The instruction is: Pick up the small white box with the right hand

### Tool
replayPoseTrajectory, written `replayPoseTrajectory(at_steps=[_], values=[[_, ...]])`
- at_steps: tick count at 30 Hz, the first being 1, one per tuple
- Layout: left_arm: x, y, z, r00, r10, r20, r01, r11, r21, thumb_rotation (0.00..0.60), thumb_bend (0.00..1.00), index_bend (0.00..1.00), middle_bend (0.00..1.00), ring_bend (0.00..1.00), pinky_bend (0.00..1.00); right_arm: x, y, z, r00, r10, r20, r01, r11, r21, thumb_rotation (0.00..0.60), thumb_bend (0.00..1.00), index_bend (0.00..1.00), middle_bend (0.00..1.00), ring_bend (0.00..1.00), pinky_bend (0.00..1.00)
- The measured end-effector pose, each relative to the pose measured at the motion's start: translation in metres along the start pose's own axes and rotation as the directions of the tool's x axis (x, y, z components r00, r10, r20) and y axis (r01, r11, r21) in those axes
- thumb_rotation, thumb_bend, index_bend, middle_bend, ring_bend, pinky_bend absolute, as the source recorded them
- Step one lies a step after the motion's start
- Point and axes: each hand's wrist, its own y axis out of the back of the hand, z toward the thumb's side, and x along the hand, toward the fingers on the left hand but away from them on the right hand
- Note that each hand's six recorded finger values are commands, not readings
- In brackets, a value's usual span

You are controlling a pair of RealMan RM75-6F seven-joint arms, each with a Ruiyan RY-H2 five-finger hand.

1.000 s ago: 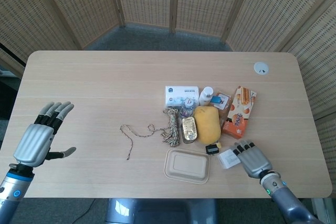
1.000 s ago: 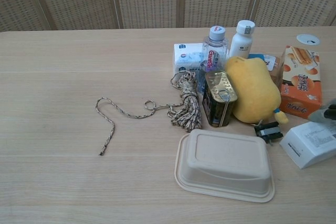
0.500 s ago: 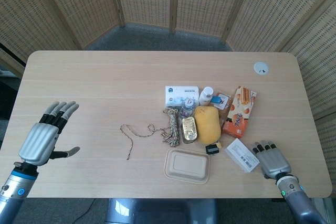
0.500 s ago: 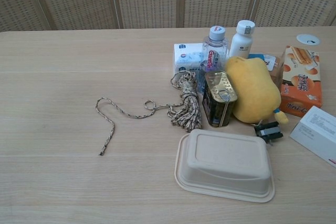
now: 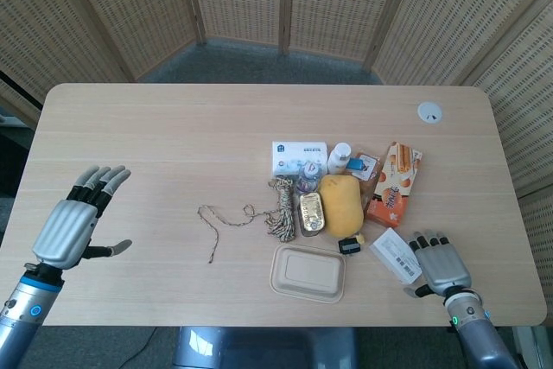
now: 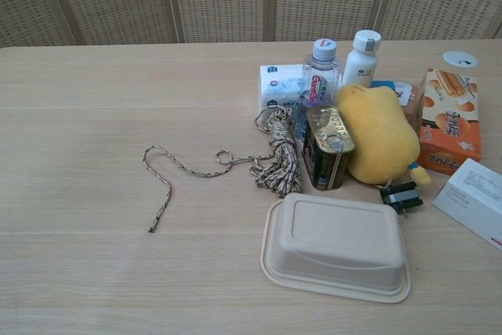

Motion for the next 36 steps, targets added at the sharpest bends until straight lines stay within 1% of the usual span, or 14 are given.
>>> replayPoseTrajectory(at_steps=[4,7,11,16,26,34,36], values=[[0.0,0.002,-0.001,1.0,0.002,0.002,-0.002,1.0,0.004,0.6,0.15,0.0,0.0,0.0,0.0,-0.008,-0.002,0.011,1.0,-0.016,0.005,0.016,0.999,-0.037,0.384,0.14,0.0,0.0,0.0,0.0],[-0.001,0.004,-0.002,1.0,0.009,0.0,-0.009,1.0,0.003,0.6,0.15,0.0,0.0,0.0,0.0,-0.015,-0.003,0.014,1.0,-0.024,0.017,0.025,0.998,-0.055,0.387,0.14,0.0,0.0,0.0,0.0],[-0.002,0.005,-0.003,1.0,0.014,-0.002,-0.014,1.0,0.004,0.6,0.15,0.0,0.0,0.0,0.0,-0.024,-0.005,0.009,0.998,-0.031,0.047,0.035,0.996,-0.077,0.387,0.14,0.0,0.0,0.0,0.0],[-0.004,0.005,-0.004,1.0,0.013,-0.009,-0.013,1.0,0.003,0.6,0.15,0.0,0.0,0.0,0.0,-0.031,-0.008,0.004,0.996,-0.031,0.088,0.043,0.989,-0.14,0.388,0.14,0.0,0.0,0.0,0.0],[-0.002,0.005,-0.001,1.0,0.01,0.001,-0.01,1.0,0.008,0.6,0.15,0.0,0.0,0.0,0.0,-0.036,-0.023,-0.003,0.99,0.0,0.14,0.029,0.978,-0.207,0.391,0.14,0.0,0.0,0.0,0.0],[-0.005,0.008,-0.002,1.0,0.017,-0.007,-0.017,1.0,0.012,0.6,0.15,0.0,0.0,0.0,0.0,-0.051,-0.038,-0.015,0.984,0.045,0.172,-0.003,0.971,-0.238,0.459,0.14,0.0,0.0,0.0,0.0],[-0.005,0.009,-0.002,1.0,0.021,-0.009,-0.021,1.0,0.013,0.6,0.15,0.0,0.0,0.0,0.0,-0.055,-0.041,-0.016,0.983,0.057,0.175,-0.012,0.968,-0.25,0.492,0.14,0.0,0.0,0.0,0.0]])
